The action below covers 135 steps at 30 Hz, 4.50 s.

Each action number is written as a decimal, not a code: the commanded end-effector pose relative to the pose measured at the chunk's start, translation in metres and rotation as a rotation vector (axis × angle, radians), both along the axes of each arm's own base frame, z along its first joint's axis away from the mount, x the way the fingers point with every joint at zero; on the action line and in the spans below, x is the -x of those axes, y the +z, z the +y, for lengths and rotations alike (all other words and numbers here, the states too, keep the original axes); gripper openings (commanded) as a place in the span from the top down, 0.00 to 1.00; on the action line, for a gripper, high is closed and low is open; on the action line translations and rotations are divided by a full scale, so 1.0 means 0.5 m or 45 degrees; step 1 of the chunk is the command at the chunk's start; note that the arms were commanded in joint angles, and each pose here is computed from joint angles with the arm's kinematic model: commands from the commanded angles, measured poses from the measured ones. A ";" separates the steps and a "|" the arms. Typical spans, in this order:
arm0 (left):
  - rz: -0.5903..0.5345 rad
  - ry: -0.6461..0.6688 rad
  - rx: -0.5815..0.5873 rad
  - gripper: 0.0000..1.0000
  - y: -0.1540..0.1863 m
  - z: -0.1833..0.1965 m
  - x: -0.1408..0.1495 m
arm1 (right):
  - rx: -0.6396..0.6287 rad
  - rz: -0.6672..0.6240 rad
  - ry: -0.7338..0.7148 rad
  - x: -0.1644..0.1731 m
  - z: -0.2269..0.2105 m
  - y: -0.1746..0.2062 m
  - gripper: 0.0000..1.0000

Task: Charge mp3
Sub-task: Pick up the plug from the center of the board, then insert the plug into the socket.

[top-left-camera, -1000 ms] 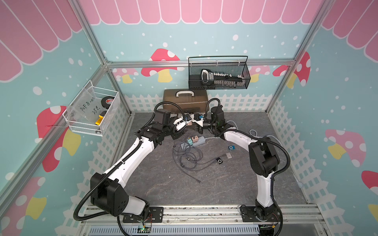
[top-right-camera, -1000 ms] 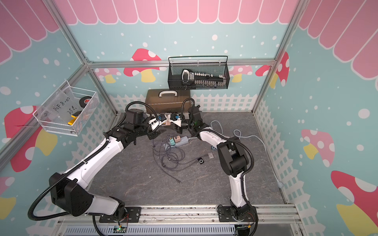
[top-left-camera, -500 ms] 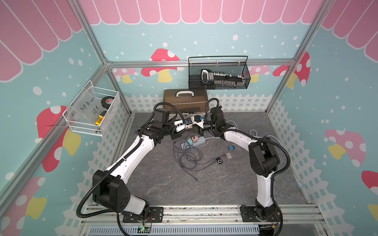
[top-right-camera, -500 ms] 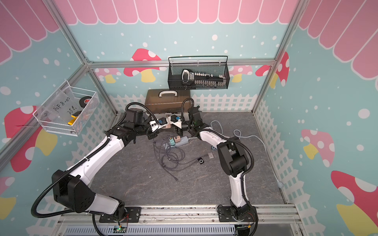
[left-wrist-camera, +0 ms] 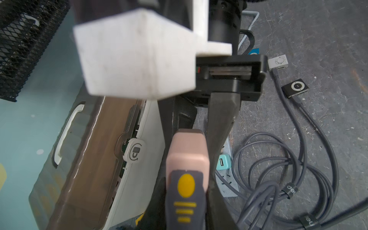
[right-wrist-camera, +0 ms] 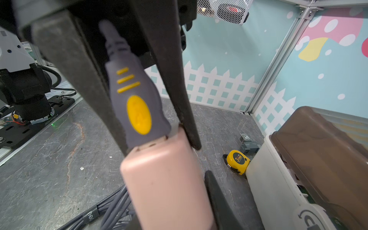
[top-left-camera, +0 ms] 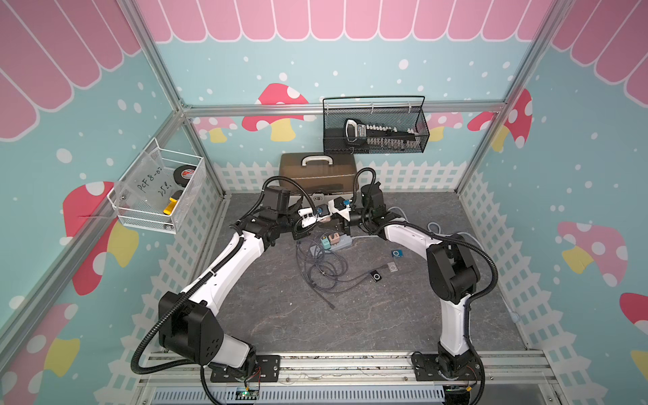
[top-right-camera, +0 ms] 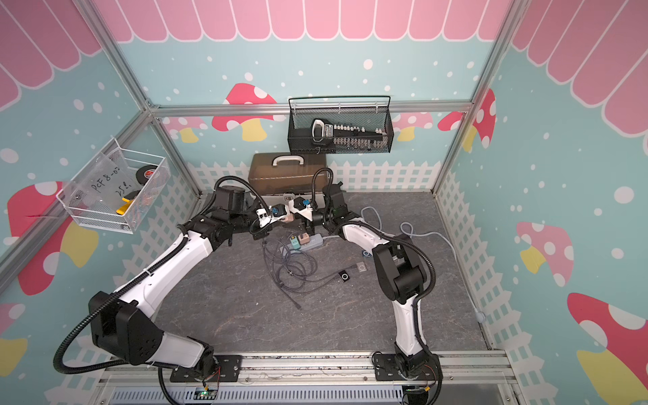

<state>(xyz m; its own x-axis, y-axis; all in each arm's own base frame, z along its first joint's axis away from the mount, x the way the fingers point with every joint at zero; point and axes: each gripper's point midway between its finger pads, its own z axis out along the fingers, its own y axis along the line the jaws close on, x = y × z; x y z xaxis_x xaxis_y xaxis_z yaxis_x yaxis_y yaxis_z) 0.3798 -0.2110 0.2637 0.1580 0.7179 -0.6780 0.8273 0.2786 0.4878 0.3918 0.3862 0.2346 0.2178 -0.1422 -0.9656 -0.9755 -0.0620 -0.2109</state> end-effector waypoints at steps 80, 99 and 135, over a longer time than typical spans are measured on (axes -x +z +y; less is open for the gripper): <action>0.843 0.368 -0.355 1.00 -0.370 0.057 -0.055 | 0.504 -0.293 -0.600 0.144 -0.227 -0.145 0.35; 0.879 0.324 -0.497 1.00 -0.378 0.071 -0.018 | 0.503 -0.290 -0.582 0.129 -0.220 -0.147 0.35; 1.052 0.380 -0.550 1.00 -0.501 0.055 0.022 | 0.549 -0.256 -0.616 0.121 -0.229 -0.149 0.36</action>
<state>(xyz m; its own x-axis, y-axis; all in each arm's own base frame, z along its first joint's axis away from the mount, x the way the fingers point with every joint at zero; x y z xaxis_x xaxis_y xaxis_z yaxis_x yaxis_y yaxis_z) 0.4063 -0.1856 0.0701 -0.4422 0.8490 -0.2893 0.8828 0.4690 0.0269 0.3285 0.2718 0.1592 0.2052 -0.6261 -0.7522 -0.8583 0.2542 -0.4457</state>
